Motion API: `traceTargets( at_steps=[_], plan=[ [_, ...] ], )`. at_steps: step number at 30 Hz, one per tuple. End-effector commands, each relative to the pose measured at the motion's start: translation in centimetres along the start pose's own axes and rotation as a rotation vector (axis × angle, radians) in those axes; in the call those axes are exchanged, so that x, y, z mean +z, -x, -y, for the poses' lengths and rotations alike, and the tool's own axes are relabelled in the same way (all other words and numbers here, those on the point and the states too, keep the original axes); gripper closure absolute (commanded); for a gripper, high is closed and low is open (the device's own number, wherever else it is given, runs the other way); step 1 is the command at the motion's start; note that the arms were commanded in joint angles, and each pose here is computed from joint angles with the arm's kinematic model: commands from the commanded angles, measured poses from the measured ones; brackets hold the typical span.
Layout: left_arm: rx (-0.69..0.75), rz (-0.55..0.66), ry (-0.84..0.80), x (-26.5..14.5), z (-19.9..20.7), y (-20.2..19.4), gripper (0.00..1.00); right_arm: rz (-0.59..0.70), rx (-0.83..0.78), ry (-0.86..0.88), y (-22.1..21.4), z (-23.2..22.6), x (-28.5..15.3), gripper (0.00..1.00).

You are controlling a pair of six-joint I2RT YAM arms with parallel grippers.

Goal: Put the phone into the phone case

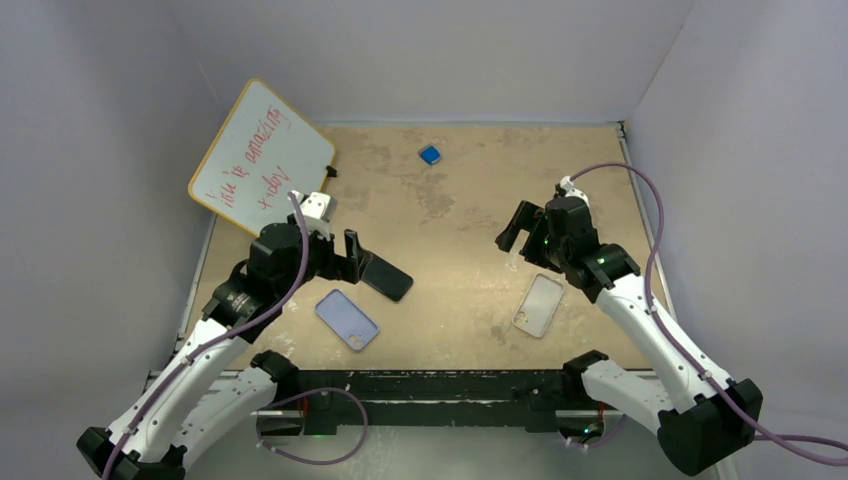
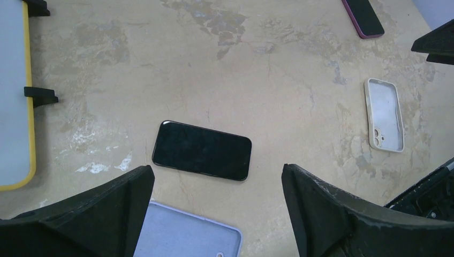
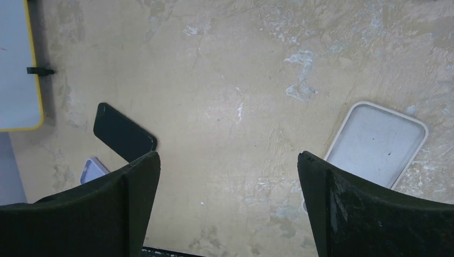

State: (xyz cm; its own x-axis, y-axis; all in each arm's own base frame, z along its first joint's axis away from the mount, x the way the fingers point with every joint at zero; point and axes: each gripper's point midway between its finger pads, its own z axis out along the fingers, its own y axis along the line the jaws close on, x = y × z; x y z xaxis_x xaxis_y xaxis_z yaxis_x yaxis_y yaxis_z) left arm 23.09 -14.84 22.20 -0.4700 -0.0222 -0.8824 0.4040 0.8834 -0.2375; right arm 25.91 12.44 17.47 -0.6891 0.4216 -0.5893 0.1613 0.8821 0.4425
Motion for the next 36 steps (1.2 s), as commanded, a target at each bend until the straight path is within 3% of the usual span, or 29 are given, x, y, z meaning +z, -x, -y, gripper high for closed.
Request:
traceTargets(
  at_steps=[1, 9, 15, 23, 26, 31, 36],
  plan=[
    [0.013, 0.036, -0.001, -0.1, 0.0, 0.7, 0.06, 0.057, 0.003, 0.003, 1.5, -0.4, -0.1, 0.01],
    [0.013, 0.043, -0.004, -0.2, 0.1, 0.8, 0.06, 0.093, 0.0, -0.003, 2.3, -0.4, 0.0, 0.01],
    [0.014, 0.047, -0.006, -0.3, 0.1, 0.9, 0.06, 0.198, -0.008, -0.071, 5.0, 0.0, 0.9, 0.01],
    [0.014, 0.057, -0.008, -0.6, 0.2, 1.1, 0.06, 0.299, -0.257, -0.281, 8.5, 2.7, 4.3, 0.01],
    [0.012, 0.063, -0.007, -0.7, 0.1, 1.2, 0.06, 0.238, -0.317, -0.355, 8.8, 4.4, 6.9, 0.01],
    [0.014, 0.063, -0.008, -0.7, 0.1, 1.2, 0.06, 0.102, -0.282, -0.418, 9.4, 8.1, 10.4, 0.01],
    [0.014, 0.062, -0.009, -0.7, 0.2, 1.2, 0.06, 0.052, -0.259, -0.422, 10.7, 10.5, 12.1, 0.01]
  ],
)
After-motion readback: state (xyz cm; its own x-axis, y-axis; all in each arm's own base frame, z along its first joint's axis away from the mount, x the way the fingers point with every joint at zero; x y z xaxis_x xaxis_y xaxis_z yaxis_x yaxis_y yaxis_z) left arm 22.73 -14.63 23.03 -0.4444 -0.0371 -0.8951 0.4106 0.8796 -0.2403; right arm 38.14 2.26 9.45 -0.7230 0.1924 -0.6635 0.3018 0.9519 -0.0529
